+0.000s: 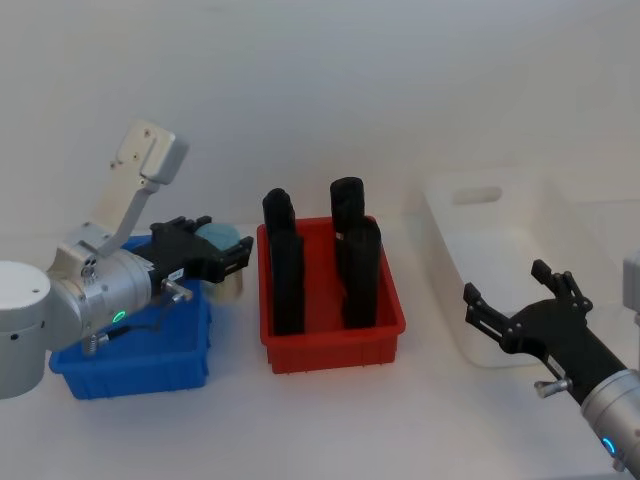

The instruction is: Pick the cotton swabs from the blue box and place them into the white box.

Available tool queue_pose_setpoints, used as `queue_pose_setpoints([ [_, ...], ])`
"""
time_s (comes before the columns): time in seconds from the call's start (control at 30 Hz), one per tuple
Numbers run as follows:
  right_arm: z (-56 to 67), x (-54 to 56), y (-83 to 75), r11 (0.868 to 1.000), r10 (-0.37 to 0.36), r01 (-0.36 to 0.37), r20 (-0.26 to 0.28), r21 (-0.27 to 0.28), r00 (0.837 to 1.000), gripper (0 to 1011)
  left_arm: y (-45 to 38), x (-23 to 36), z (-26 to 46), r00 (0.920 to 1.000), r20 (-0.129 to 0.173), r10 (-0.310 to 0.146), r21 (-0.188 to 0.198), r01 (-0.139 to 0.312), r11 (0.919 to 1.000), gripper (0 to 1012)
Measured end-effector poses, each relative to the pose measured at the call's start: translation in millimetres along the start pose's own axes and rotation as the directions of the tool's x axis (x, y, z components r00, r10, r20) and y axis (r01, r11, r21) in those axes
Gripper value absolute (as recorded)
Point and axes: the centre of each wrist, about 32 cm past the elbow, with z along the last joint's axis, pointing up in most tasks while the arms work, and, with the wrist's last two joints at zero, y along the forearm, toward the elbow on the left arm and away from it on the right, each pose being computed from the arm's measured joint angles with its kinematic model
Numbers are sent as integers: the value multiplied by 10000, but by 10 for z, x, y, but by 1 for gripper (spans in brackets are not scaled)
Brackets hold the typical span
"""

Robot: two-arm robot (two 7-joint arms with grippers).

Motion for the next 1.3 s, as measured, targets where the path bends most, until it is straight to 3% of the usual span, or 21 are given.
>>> queue_pose_setpoints([
  [0.3, 0, 0, 0, 10000, 0, 0, 0, 0, 10000, 1001, -60, -33, 157, 9920, 132, -1254, -86, 1255, 9921, 671],
  [0.5, 0, 0, 0, 10000, 0, 0, 0, 0, 10000, 1001, -88, -49, 218, 9843, 165, -1759, -97, 1760, 9843, 670],
  [0.9, 1, -3, 0, 9999, 110, -110, 3, -8, 9999, 1001, -114, -65, 276, 9745, 204, -2235, -107, 2237, 9746, 670],
  [1.3, 34, -45, 40, 9922, 1246, -1245, 125, -78, 9921, 1002, -124, -70, 302, 9701, 222, -2416, -117, 2419, 9702, 671],
])
